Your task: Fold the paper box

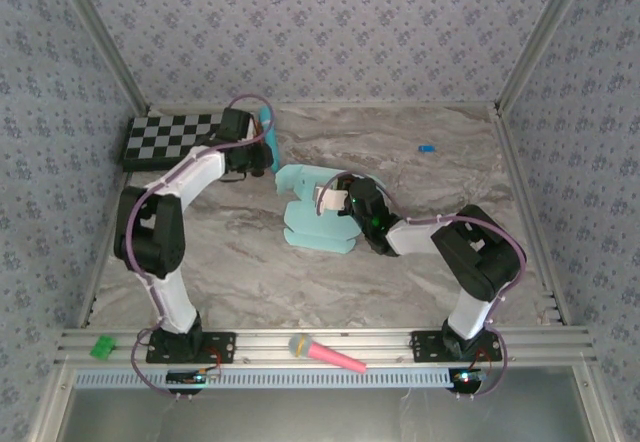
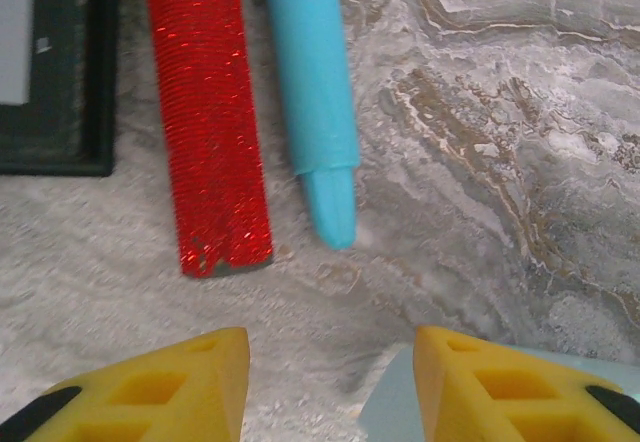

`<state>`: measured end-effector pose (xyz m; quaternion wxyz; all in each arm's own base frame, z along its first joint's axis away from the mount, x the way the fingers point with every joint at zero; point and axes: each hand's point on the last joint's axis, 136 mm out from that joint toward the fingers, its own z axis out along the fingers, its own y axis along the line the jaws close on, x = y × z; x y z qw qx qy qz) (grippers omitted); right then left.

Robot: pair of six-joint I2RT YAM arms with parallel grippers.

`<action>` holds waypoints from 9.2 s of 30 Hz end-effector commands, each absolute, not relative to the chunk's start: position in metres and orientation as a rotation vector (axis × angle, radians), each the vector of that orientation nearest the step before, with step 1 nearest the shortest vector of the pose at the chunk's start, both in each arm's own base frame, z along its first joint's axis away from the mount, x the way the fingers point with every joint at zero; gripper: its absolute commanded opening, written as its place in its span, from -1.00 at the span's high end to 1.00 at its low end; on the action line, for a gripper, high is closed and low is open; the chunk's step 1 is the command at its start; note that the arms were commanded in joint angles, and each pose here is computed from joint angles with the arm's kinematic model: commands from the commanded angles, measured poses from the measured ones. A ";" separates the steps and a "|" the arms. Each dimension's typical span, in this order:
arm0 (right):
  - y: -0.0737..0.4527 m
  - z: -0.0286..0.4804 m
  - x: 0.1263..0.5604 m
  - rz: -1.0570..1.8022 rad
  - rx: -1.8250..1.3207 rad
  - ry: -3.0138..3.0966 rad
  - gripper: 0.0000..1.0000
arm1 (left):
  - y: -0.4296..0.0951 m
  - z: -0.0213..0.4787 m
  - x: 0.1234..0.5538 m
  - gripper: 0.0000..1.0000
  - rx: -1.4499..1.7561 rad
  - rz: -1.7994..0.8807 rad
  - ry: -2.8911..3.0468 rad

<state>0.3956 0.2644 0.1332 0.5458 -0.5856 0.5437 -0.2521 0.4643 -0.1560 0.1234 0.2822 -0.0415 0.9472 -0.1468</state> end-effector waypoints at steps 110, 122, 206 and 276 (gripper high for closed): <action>0.282 0.131 0.410 -0.541 -1.513 1.370 1.00 | -0.217 0.088 0.389 0.16 0.186 -0.825 2.616; 0.284 0.128 0.405 -0.536 -1.522 1.375 1.00 | -0.234 0.094 0.401 -0.19 0.379 -0.862 2.473; 0.299 0.197 0.369 -0.389 -1.240 1.435 -0.18 | -0.225 0.087 0.417 0.95 0.488 -0.310 2.190; 0.274 0.166 0.394 0.240 -0.546 2.490 0.96 | -0.179 0.107 0.344 1.00 -0.029 -0.298 2.610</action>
